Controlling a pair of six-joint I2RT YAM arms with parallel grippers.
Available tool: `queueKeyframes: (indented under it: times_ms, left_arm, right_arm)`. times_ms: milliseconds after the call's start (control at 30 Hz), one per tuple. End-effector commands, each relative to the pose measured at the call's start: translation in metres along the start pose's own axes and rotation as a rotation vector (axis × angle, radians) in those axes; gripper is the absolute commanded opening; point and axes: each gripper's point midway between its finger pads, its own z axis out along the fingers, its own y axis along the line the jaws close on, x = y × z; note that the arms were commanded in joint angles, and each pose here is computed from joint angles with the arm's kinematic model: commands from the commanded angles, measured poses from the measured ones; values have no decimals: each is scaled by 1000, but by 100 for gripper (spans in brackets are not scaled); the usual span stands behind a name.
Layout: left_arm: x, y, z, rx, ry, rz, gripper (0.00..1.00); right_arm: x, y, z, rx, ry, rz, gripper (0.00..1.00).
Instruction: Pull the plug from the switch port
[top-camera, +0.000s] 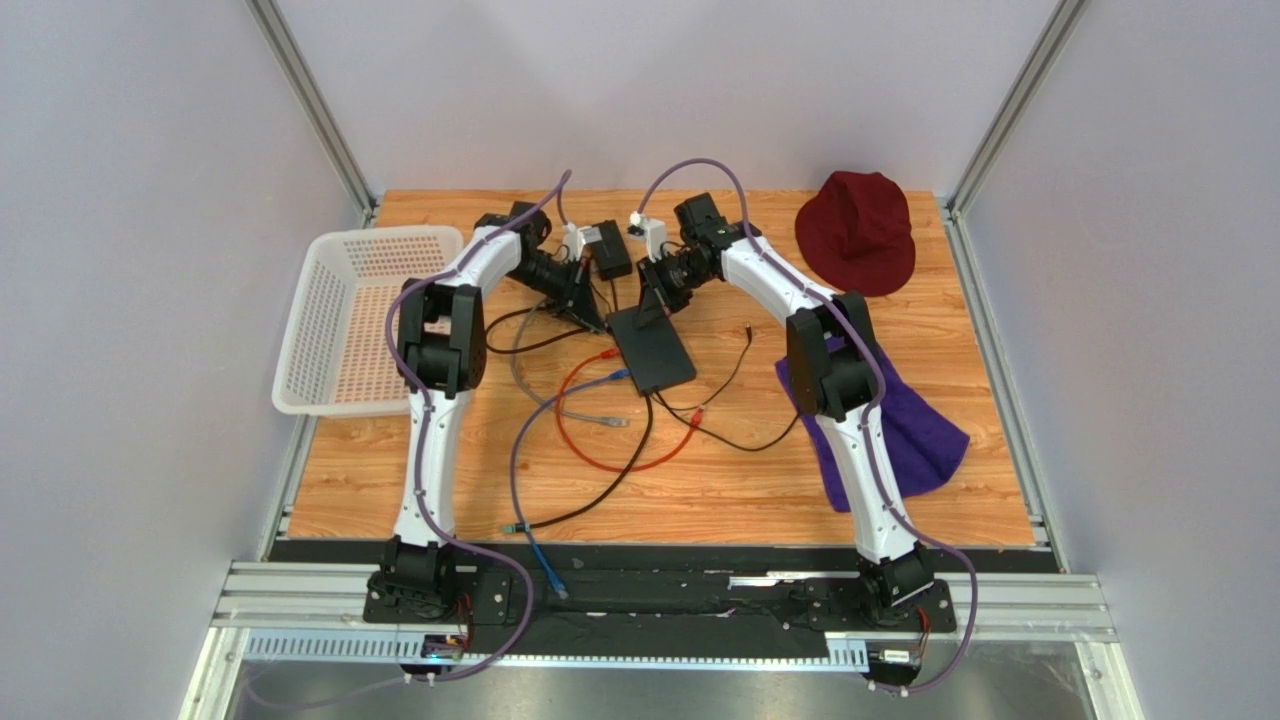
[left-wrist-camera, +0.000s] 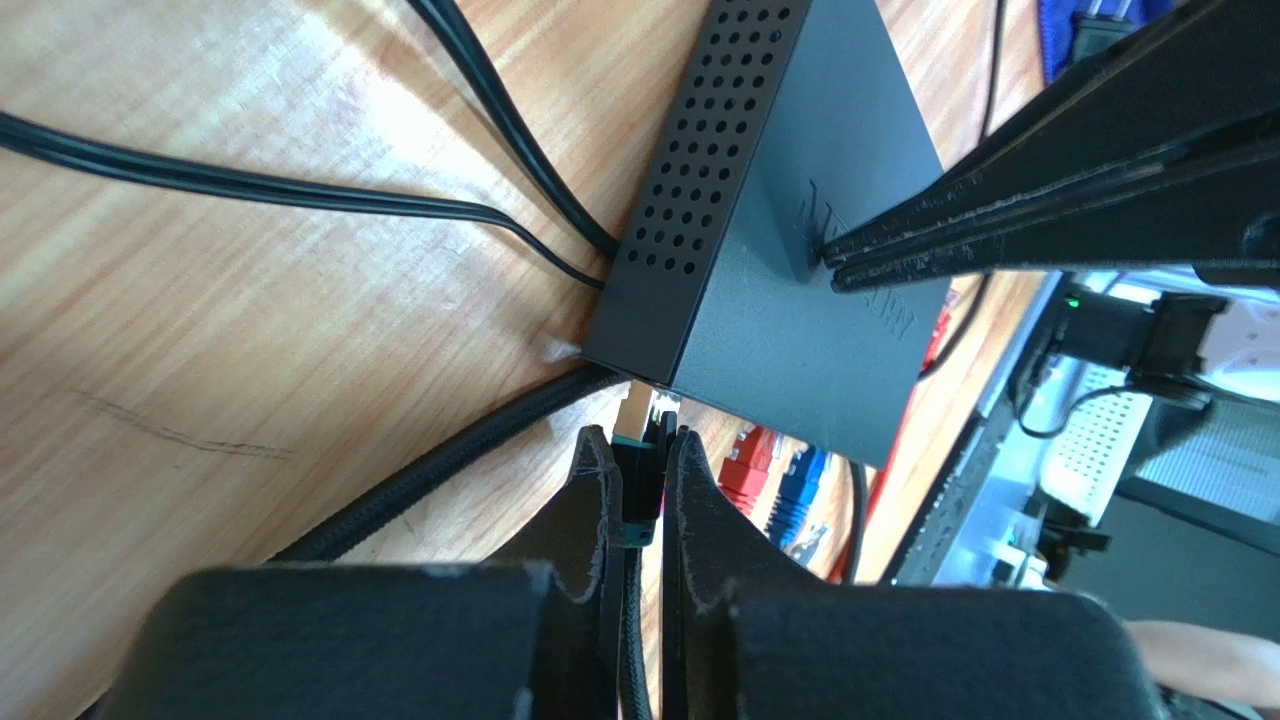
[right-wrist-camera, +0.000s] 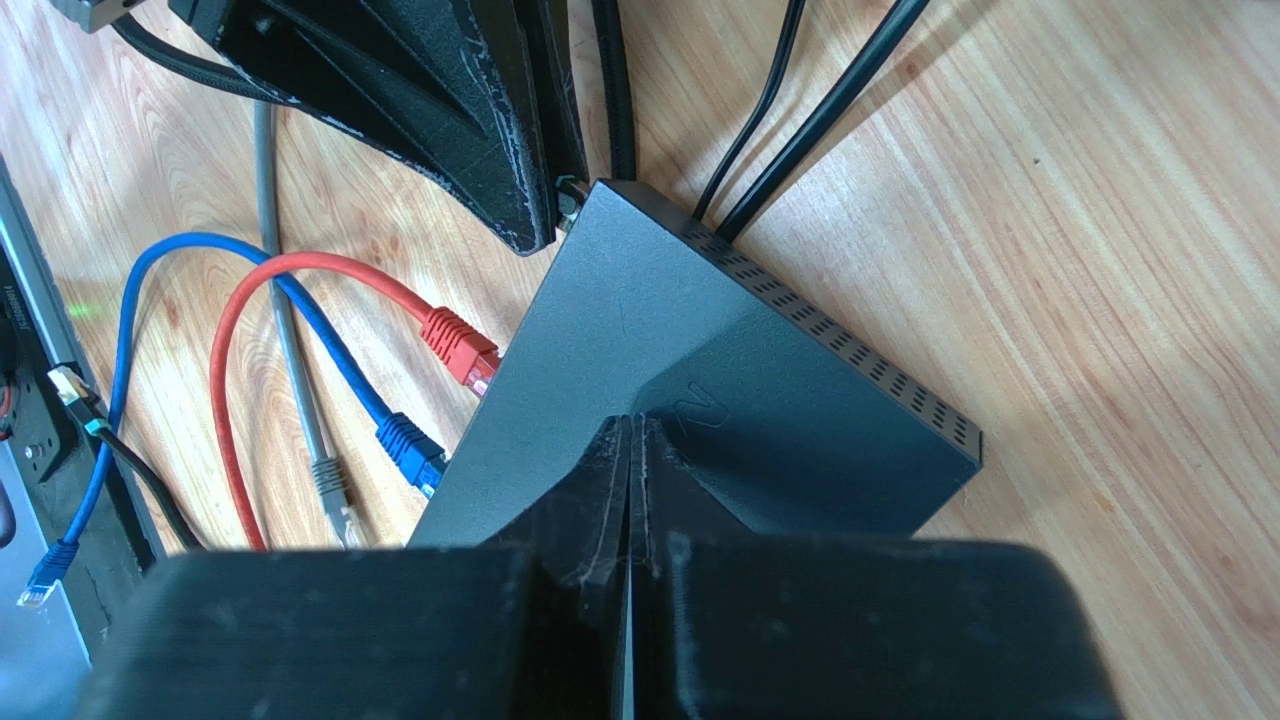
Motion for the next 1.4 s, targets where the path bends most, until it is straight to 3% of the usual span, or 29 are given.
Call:
queueKeyframes:
  times_ms: [0, 233, 367, 467, 667, 867, 967, 1067, 1167, 1267, 1367]
  left_arm:
    - [9, -8, 8, -5, 14, 26, 0]
    - [-24, 3, 2, -85, -35, 92, 0]
    - [-9, -16, 11, 27, -17, 38, 0]
    - [1, -14, 17, 22, 15, 39, 0]
    - [-34, -4, -3, -22, -75, 79, 0]
    - [8, -14, 11, 88, 9, -15, 0]
    - [-13, -4, -2, 73, -38, -31, 0]
    - [-35, 3, -11, -9, -87, 66, 0]
    - [-26, 0, -6, 14, -66, 51, 0]
    - [7, -13, 9, 119, 7, -9, 0]
    - [-9, -14, 1, 73, -20, 39, 0]
  right_arm:
    - [52, -32, 27, 107, 143, 52, 0]
    - [52, -33, 26, 105, 141, 55, 0]
    - [52, -33, 25, 108, 141, 54, 0]
    - [52, -32, 27, 110, 143, 48, 0]
    - [52, -31, 27, 112, 147, 42, 0]
    - [53, -31, 27, 114, 150, 40, 0]
    - [53, -31, 27, 115, 151, 43, 0]
    - [53, -31, 27, 116, 150, 42, 0]
    - [53, -31, 27, 115, 151, 40, 0]
    - [54, -31, 28, 117, 154, 39, 0]
    - [54, -33, 28, 125, 154, 41, 0]
